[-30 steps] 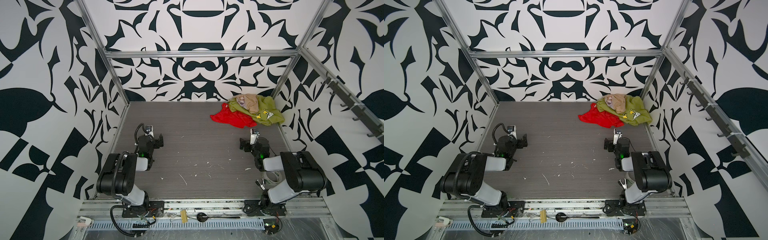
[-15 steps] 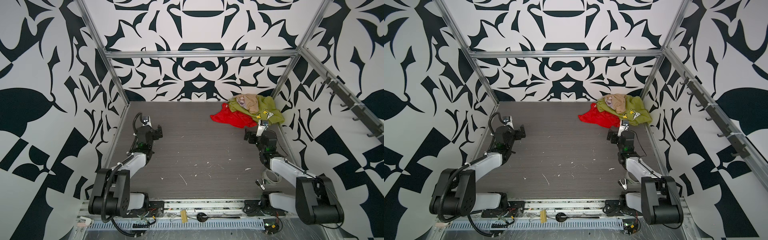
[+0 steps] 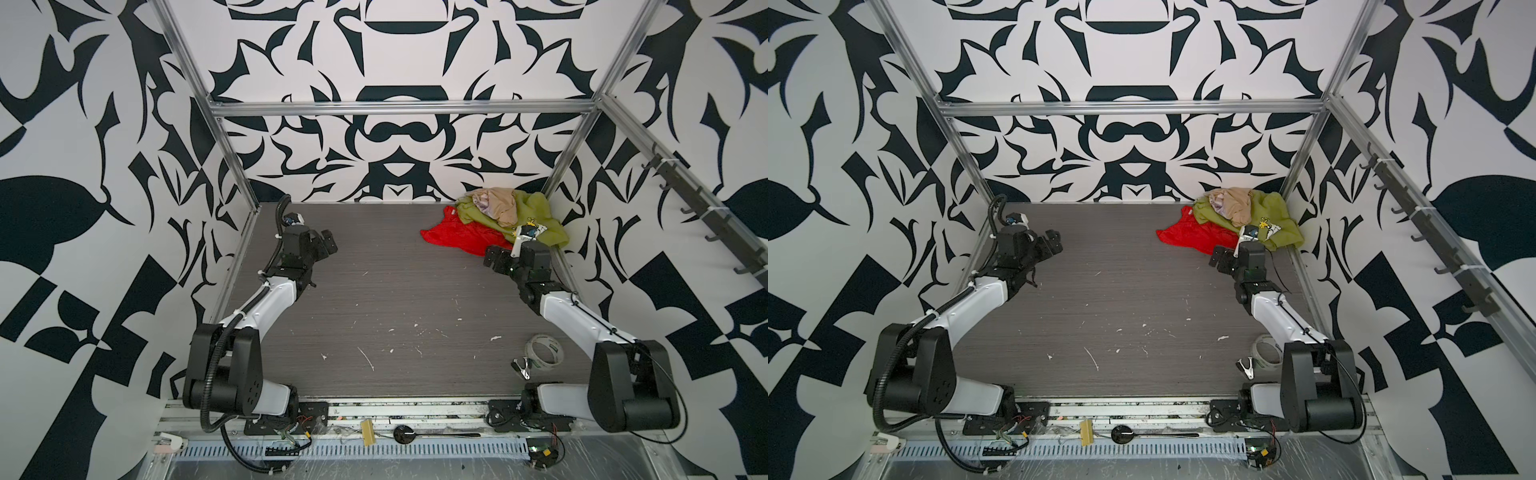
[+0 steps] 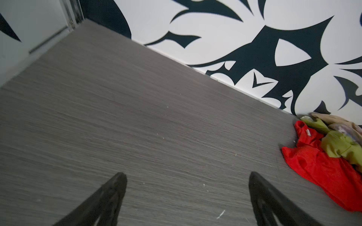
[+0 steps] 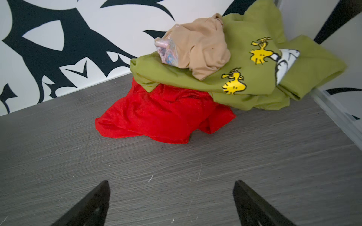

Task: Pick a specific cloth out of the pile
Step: 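Reach the right gripper toward the red cloth while the left arm moves forward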

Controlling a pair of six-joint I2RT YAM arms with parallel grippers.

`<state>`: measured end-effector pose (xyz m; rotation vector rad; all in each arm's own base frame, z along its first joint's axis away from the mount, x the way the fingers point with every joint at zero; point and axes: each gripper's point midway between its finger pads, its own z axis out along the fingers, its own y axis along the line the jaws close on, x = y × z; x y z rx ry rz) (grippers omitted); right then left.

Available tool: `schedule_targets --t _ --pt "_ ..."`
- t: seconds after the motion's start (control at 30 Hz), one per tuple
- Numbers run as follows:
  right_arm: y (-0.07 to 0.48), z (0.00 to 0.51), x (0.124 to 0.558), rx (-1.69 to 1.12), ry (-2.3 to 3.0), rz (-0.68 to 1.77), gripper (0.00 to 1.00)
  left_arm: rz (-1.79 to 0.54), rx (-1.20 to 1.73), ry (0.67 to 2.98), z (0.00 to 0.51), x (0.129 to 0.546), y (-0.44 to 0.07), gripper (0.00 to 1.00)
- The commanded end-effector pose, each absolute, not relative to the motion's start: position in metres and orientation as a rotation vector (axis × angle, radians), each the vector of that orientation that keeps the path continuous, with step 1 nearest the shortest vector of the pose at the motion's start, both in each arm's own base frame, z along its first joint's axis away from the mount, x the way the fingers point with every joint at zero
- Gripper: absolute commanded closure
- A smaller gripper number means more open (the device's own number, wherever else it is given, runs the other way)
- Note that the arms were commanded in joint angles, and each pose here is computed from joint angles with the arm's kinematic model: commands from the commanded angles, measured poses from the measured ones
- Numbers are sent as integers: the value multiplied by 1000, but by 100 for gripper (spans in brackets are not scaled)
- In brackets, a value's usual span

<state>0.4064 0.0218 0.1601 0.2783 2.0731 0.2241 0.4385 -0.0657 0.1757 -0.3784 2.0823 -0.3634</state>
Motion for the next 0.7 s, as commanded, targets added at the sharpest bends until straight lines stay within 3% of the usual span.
schedule_targets --t 0.0,0.47,0.67 --pt "39 169 411 222 2085 247 0 -525 -430 2206 157 436 -88 0" --pt "60 141 435 205 2260 189 0 -1014 -424 2389 132 444 -162 0" --pt "49 146 445 276 2327 -100 0 -1038 -392 2396 135 447 -178 0"
